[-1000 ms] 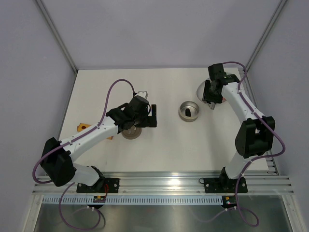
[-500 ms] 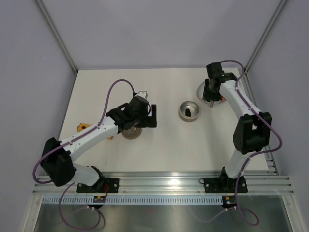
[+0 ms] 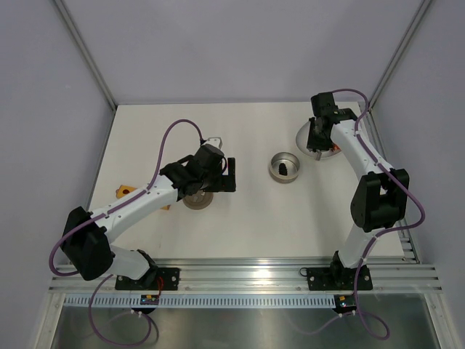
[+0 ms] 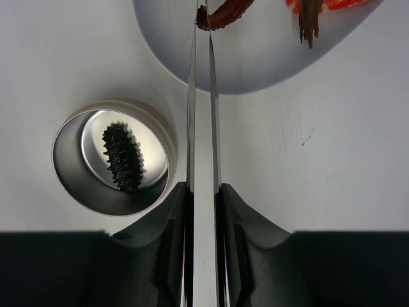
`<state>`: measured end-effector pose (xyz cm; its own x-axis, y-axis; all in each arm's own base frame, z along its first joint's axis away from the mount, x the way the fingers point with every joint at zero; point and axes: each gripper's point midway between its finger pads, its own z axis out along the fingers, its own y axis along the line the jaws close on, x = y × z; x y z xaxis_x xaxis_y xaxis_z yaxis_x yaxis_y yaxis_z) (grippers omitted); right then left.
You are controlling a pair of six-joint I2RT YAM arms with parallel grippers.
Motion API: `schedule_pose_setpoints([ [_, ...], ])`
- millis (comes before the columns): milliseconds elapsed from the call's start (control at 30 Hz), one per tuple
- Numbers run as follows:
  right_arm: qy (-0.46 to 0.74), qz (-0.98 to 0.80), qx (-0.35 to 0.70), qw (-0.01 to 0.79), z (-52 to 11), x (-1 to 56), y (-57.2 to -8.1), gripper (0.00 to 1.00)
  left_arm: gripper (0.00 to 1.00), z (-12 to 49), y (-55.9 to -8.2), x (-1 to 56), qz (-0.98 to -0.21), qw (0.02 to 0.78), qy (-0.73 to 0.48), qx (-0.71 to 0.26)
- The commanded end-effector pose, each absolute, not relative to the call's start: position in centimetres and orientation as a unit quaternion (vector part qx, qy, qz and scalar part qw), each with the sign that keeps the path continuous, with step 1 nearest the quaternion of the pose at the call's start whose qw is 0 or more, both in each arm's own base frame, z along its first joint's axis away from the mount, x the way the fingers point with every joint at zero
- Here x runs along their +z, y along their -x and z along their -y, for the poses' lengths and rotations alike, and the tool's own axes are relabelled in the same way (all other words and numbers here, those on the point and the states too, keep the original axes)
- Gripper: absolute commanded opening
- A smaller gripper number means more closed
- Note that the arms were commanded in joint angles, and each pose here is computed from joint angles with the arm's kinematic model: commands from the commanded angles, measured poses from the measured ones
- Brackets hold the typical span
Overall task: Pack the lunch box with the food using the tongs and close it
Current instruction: Pick up the fake food from the plate.
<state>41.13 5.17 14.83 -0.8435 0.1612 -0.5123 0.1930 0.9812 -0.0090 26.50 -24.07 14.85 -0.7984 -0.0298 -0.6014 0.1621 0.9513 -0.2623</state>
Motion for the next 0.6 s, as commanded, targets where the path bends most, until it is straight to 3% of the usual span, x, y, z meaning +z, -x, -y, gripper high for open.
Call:
schedule_pose_setpoints([
  [0, -0.100, -0.943, -0.032, 0.316, -4.5, 18.8, -42.1, 0.18, 0.99, 24.1, -27.1, 15.5, -0.931, 0.329, -0.038, -0.155],
  [567, -0.058, -0.929, 0.084, 0.355, -10.4, 23.9, -35.5, 0.17, 0.99, 23.8, -27.4, 16.5, -0.929, 0.338, -0.038, -0.147],
])
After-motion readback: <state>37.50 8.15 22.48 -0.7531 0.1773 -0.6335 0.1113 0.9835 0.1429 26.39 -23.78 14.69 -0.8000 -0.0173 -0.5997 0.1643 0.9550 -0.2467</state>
